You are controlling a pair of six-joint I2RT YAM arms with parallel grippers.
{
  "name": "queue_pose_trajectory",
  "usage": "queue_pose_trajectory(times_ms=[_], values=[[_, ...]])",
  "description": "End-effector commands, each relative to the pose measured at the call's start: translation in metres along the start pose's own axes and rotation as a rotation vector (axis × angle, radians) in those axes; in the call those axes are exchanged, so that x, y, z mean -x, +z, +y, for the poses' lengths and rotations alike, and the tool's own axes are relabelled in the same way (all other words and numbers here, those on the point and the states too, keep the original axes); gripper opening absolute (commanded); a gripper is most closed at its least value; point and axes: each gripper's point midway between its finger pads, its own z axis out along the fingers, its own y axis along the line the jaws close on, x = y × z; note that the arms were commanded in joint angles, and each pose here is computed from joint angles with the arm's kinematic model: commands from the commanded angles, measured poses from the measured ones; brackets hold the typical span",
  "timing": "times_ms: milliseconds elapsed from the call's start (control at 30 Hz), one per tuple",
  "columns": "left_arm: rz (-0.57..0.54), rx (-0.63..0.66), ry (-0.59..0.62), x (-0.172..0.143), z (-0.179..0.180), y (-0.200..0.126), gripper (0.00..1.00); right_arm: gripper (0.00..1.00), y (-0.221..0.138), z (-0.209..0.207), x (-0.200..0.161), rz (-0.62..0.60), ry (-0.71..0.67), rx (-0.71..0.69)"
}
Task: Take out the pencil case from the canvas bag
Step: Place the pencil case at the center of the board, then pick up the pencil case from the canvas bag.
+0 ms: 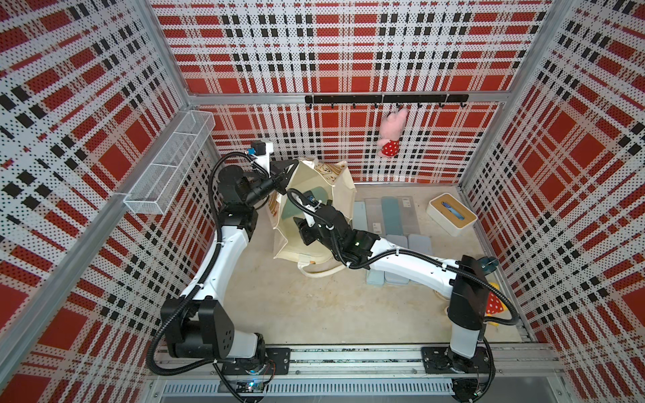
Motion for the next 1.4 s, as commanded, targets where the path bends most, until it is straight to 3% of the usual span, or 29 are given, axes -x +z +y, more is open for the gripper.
queue_pose_trajectory(times_ms=[0, 267, 433, 533, 867, 1067, 1367], values=[[-0.126, -0.036, 0.096, 0.055, -0.027, -0.007, 0.00, 0.44, 0.020, -0.013, -0.020, 0.070, 0.013, -0.055], [-0.146, -0.038, 0.101, 0.065, -0.036, -0.012, 0.00, 0.44, 0.057, -0.040, -0.055, 0.138, 0.149, -0.071], [-0.154, -0.032, 0.096, 0.071, -0.041, -0.013, 0.00, 0.54, 0.075, -0.061, -0.068, 0.213, 0.256, -0.119], [-0.162, -0.045, 0.101, 0.075, -0.049, -0.012, 0.00, 0.65, 0.083, -0.073, -0.070, 0.221, 0.334, -0.143], [-0.167, -0.096, 0.111, 0.079, -0.069, -0.013, 0.00, 1.00, 0.108, -0.122, -0.065, 0.110, 0.857, -0.103], [-0.166, -0.109, 0.114, 0.078, -0.075, -0.015, 0.00, 1.00, 0.117, -0.134, -0.062, 0.033, 1.087, 0.005], [-0.152, -0.167, 0.135, 0.075, -0.088, -0.016, 0.00, 1.00, 0.115, -0.148, -0.063, -0.040, 1.216, -0.009]])
